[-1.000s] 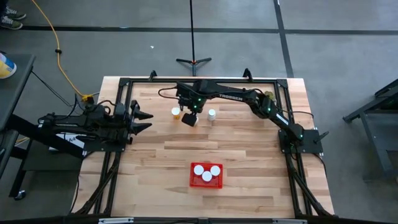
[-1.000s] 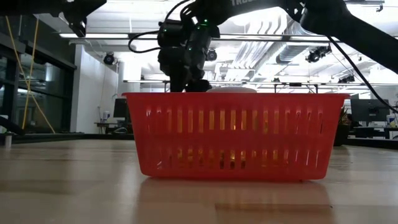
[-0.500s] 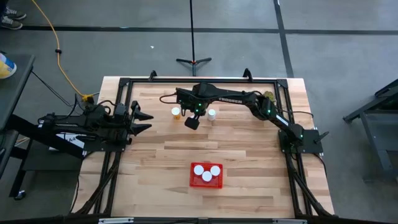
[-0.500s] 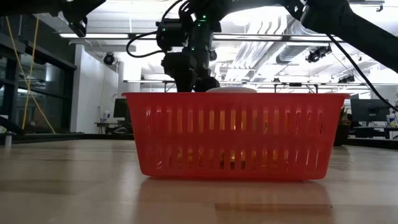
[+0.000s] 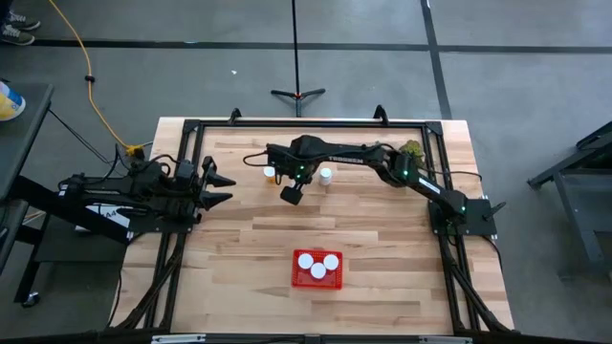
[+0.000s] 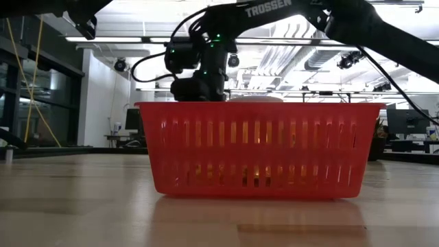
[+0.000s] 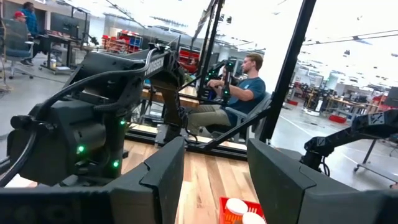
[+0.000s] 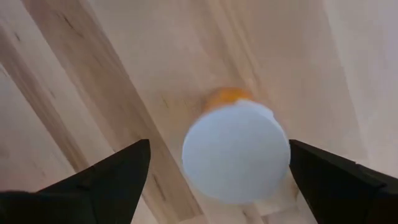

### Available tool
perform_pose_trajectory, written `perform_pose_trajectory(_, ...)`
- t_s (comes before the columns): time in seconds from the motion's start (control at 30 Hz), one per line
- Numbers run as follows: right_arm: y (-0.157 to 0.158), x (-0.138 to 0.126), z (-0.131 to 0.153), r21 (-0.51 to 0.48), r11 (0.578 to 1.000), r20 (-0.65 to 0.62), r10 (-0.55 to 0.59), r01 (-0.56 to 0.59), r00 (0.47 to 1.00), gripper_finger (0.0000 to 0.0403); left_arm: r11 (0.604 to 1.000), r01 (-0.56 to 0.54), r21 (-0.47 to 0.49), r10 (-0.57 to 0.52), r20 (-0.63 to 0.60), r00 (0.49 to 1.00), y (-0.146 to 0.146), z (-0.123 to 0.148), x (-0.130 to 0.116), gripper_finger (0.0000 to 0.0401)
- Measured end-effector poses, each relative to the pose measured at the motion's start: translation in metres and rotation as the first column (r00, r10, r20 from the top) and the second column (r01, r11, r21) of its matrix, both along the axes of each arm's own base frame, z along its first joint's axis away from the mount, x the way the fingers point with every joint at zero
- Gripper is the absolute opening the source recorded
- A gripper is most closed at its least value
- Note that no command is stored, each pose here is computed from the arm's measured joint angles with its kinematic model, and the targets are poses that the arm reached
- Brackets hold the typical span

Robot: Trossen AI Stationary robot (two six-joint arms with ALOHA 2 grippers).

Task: Pick and place pill bottles into a basket
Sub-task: Put the orange pill bottle into the red basket

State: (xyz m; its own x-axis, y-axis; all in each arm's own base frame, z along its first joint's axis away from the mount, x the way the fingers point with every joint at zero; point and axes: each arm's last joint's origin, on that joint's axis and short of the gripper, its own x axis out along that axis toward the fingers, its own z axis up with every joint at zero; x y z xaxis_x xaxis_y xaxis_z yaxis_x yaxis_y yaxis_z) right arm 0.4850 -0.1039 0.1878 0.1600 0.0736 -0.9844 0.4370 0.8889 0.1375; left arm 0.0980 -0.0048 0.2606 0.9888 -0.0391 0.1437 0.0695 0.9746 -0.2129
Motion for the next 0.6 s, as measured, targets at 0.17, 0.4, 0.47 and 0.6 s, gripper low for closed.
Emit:
perform_pose_trajectory(0.17, -0.0032, 0.0037, -0.0006, -0.002, 1.0, 0.039, -0.011, 0.011, 0.999, 0.0363, 1.0, 0.0, 0.0, 0.0, 0.0, 1.0, 0.0, 0.0, 0.0, 0.0211)
perform_pose_trajectory(0.4, -0.004, 0.0043, -0.0027, -0.003, 1.0, 0.039, -0.013, 0.013, 0.999, 0.0347, 1.0, 0.0, 0.0, 0.0, 0.0, 1.0, 0.0, 0.0, 0.0, 0.0211)
perform_pose_trajectory(0.47, -0.0041, 0.0049, -0.0026, -0.004, 1.0, 0.045, -0.012, 0.013, 0.999, 0.0336, 1.0, 0.0, 0.0, 0.0, 0.0, 1.0, 0.0, 0.0, 0.0, 0.0211)
perform_pose_trajectory(0.6, -0.004, 0.0058, -0.0024, 0.003, 1.0, 0.056, -0.011, 0.01, 0.998, 0.031, 1.0, -0.001, 0.0, 0.001, 0.0, 1.0, 0.0, 0.0, 0.0, 0.0211)
